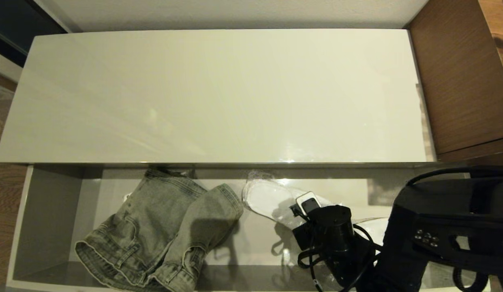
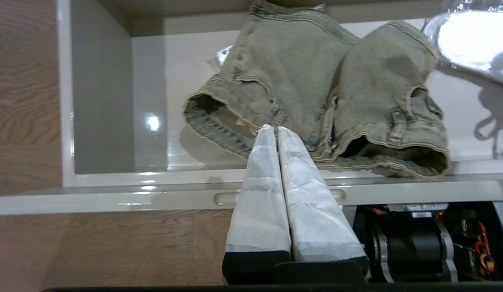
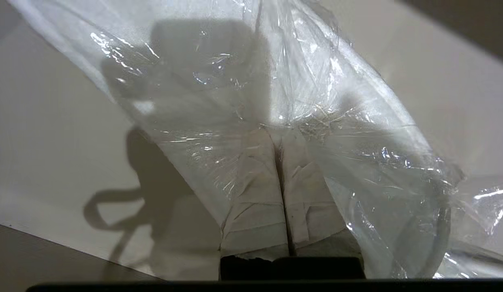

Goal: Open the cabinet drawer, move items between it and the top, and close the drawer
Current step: Take out the disposable slippers from the drawer

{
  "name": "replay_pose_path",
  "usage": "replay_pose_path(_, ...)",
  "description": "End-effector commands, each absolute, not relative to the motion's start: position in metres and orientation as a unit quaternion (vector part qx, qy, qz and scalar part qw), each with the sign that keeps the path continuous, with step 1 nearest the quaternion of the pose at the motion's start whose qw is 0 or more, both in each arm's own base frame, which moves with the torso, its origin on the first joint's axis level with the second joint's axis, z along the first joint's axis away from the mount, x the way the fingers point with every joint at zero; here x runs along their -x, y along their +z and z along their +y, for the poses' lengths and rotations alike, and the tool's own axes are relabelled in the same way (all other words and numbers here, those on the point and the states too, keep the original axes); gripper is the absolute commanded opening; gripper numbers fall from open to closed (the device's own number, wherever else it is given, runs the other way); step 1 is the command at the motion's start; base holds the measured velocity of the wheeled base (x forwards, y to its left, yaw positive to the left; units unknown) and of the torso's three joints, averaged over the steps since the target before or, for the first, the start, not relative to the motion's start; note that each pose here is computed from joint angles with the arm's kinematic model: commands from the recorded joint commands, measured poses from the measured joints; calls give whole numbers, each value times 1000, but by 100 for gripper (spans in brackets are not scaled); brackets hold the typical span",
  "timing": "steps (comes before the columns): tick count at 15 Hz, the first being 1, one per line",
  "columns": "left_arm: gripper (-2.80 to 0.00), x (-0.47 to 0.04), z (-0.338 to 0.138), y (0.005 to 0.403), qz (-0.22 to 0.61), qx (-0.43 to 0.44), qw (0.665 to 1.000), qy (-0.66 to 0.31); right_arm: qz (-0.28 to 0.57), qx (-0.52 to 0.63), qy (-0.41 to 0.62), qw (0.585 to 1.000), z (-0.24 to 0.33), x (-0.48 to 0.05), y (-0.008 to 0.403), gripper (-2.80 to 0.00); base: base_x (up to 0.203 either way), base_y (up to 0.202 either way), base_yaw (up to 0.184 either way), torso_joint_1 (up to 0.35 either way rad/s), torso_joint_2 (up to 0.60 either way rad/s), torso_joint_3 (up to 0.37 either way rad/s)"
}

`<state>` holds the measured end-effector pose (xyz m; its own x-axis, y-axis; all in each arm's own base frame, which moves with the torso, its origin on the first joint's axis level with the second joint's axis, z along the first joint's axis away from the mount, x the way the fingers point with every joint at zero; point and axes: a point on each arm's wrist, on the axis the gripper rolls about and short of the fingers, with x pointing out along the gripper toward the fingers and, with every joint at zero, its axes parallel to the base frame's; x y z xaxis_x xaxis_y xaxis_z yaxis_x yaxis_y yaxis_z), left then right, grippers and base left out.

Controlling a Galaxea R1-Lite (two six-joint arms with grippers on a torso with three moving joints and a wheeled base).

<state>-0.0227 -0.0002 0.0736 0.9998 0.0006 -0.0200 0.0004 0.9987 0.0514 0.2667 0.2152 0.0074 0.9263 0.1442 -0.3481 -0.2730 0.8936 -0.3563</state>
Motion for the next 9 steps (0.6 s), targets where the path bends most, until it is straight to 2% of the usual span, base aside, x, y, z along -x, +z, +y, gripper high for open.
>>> replay_pose_path(1,-280,23,0,74,10,-26,1000,1,132,187,108,967,209,-258,38,-280,0,0,0,0,0,0)
replay_pose_path(9,-280,23,0,74,10,-26,1000,1,101,170,96,976,192,-246,91,-280,0,0,0,0,0,0)
